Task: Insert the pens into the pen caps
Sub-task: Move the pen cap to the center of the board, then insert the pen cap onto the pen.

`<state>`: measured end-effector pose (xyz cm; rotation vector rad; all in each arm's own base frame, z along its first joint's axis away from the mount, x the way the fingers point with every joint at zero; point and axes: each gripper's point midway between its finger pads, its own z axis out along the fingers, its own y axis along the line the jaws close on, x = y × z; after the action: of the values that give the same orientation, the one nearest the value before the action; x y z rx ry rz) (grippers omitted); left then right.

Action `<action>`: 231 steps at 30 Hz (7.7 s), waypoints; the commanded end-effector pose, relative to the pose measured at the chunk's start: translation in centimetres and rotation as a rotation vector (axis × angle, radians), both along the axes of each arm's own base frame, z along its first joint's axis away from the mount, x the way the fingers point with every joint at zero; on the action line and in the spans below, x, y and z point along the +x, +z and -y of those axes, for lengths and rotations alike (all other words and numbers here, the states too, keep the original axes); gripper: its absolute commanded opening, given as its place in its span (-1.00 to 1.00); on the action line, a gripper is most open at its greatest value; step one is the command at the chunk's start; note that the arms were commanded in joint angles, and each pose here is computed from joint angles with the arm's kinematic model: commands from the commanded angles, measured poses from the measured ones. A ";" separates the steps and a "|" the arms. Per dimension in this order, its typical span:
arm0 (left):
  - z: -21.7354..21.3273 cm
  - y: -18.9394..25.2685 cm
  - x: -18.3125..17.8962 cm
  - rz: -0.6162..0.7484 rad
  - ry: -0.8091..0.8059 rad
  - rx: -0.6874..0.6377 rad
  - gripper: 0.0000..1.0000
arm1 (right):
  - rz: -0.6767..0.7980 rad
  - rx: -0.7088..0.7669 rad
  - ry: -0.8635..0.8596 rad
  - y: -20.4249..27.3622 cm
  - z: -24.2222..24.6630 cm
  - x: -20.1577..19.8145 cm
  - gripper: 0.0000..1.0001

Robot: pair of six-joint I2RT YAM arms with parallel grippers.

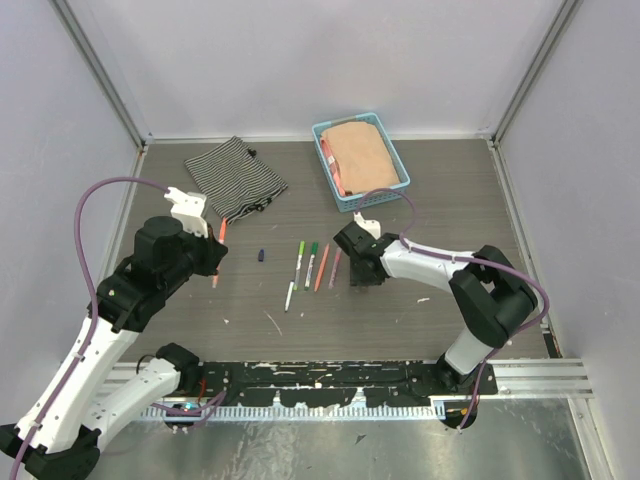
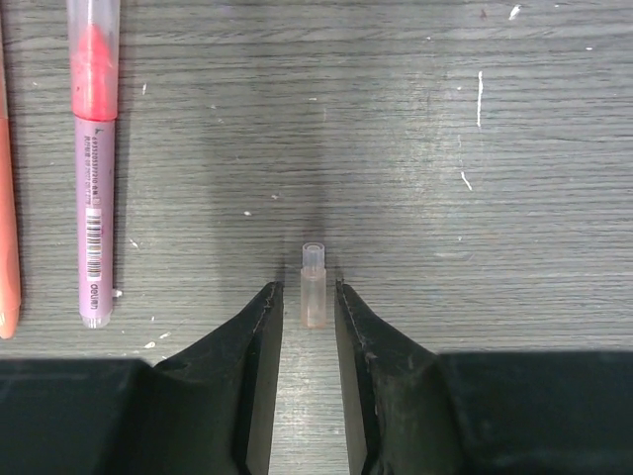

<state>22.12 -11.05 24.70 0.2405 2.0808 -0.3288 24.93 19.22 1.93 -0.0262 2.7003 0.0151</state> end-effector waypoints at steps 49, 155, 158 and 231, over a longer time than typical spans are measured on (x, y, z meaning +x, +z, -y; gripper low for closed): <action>5.3 1.0 0.9 -0.051 -0.169 -0.164 -1.00 | 0.438 0.346 0.089 13.9 -1.3 2.3 -0.82; 22.6 4.3 -3.2 0.077 -0.615 -0.402 -1.00 | 0.940 1.285 0.161 35.9 -4.8 -1.8 -0.99; 22.6 4.3 -3.3 0.077 -0.619 -0.403 -1.00 | 0.944 1.277 0.146 35.9 -4.6 -1.7 -0.99; 22.6 5.6 -2.8 0.111 -0.599 -0.435 -1.00 | 0.819 1.098 0.299 29.2 -7.0 -3.1 -0.59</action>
<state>18.97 -33.28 26.68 0.6284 1.8537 -1.0446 22.90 25.70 31.37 -0.0120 1.5647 1.2323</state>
